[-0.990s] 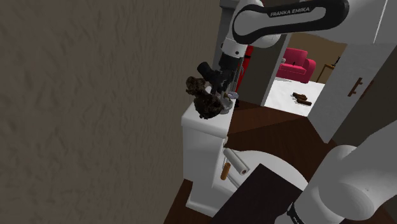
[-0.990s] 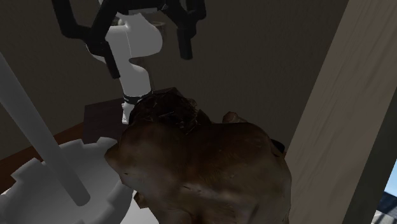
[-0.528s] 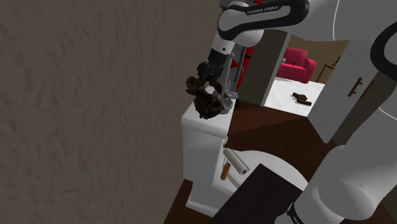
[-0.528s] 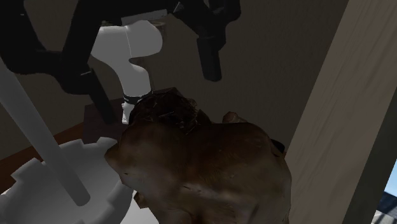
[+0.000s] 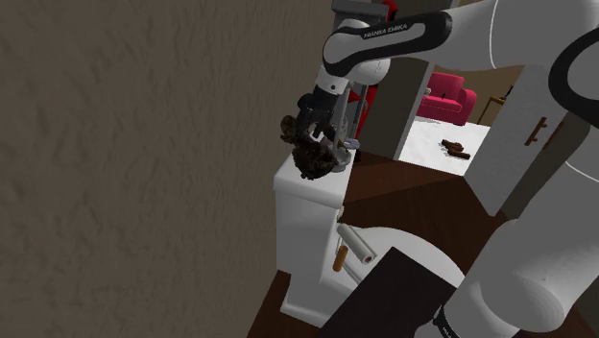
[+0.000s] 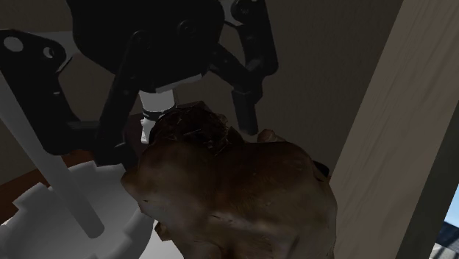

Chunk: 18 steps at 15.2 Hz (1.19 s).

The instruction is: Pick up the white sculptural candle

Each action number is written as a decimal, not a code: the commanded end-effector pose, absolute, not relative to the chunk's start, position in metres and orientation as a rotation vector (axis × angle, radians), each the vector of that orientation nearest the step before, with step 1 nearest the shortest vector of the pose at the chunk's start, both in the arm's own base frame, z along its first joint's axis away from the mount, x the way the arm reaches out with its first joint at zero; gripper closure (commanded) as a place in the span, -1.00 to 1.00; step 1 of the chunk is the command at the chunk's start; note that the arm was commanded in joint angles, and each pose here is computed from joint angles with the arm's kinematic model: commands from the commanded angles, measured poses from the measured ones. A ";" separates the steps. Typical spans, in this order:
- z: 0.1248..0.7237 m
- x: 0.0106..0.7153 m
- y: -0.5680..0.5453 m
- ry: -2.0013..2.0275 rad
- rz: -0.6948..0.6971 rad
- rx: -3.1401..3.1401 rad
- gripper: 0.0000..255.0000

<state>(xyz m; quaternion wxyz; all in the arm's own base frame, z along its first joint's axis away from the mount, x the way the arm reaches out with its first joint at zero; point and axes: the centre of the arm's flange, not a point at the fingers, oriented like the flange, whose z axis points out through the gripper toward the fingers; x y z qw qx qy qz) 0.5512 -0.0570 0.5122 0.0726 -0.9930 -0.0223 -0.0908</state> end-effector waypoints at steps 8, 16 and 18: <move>0.510 0.551 -0.058 -0.067 -0.274 -2.983 1.00; 0.536 0.551 -0.057 -0.067 -0.274 -2.983 1.00; 0.547 0.551 -0.057 -0.067 -0.274 -2.983 1.00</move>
